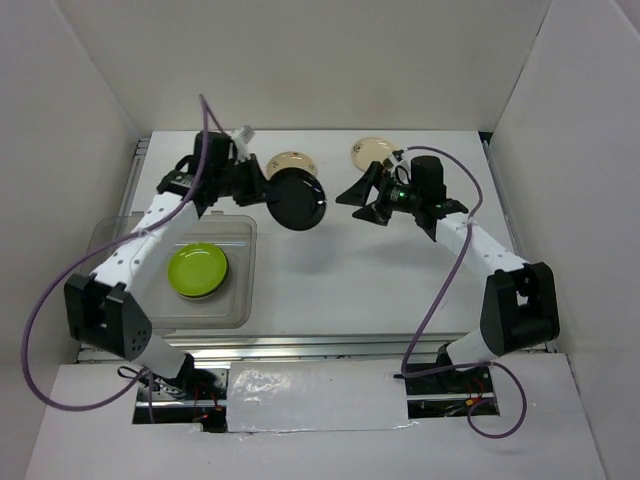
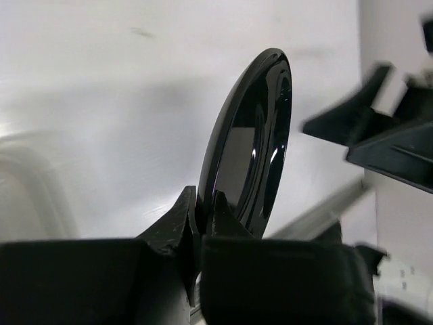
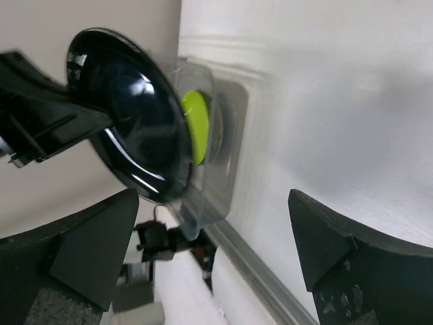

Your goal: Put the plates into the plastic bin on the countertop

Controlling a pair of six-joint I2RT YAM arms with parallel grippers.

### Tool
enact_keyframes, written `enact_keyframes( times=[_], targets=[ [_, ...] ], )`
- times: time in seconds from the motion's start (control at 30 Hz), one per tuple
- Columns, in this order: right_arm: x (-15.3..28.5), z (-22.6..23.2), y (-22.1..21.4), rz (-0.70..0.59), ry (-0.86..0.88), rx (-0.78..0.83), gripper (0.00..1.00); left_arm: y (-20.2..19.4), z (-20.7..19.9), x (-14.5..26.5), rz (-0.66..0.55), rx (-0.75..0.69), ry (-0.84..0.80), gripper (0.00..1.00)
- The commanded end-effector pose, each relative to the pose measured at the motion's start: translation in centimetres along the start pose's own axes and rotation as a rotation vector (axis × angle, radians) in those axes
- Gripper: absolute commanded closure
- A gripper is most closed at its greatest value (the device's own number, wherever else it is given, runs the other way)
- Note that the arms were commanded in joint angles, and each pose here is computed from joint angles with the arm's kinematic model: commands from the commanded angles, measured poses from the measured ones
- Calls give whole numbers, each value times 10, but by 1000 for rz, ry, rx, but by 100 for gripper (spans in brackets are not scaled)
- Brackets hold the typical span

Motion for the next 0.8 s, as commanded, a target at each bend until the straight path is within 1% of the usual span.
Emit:
enact_keyframes(
  times=[0.0,0.03,0.07,0.1,0.13,0.17,0.2,0.23,0.27,0.33,0.37,0.4,0.43,0.47,0.57,0.67,0.7,0.73,0.77],
  targets=[
    [22,-14,20,-127,-107,35,0,34,43,86,-291,148,253,100],
    [25,-21,22,-146,-132,42,0,42,73,111,-370,232,341,100],
    [27,-32,19,-143,-147,31,0,28,106,121,-399,307,443,100],
    [28,-35,17,-138,-145,29,0,19,107,147,-466,371,441,100],
    [26,-36,14,-123,-129,33,0,19,128,169,-539,435,484,100],
    [27,-43,11,-120,-141,20,0,-3,154,173,-544,498,564,100],
    [26,-45,10,-118,-141,16,0,-9,156,188,-597,532,569,100],
    [25,-44,9,-114,-130,23,0,-15,169,198,-628,572,604,100],
    [26,-47,7,-111,-133,14,0,-29,183,197,-616,607,638,100],
    [25,-47,5,-107,-124,13,0,-38,197,201,-626,640,662,100],
    [25,-46,3,-101,-117,13,0,-47,207,196,-596,662,678,100],
    [25,-46,2,-98,-113,15,0,-52,211,188,-555,661,656,100],
    [26,-45,1,-95,-110,17,0,-50,215,186,-561,665,643,100],
    [26,-45,0,-92,-106,17,0,-58,222,178,-527,680,643,100],
    [27,-46,-1,-86,-111,21,0,-68,232,169,-487,703,654,100],
    [28,-50,-1,-92,-119,21,0,-71,231,168,-497,691,633,99],
    [28,-50,-1,-92,-117,21,0,-71,229,168,-498,677,623,95],
    [28,-51,-1,-91,-118,20,0,-73,227,166,-489,673,612,83],
    [27,-51,-1,-87,-116,19,0,-74,227,166,-482,662,611,73]
  ],
)
Point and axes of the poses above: each gripper's point midway between its finger pads, its own x axis back along the fingers, its own z axis along the line the jaws close on, y = z × x, the point moved 1 cm from there along x, back along the fingers, and after that the axes turned 2 degrees about x, right-handed, at the moved point
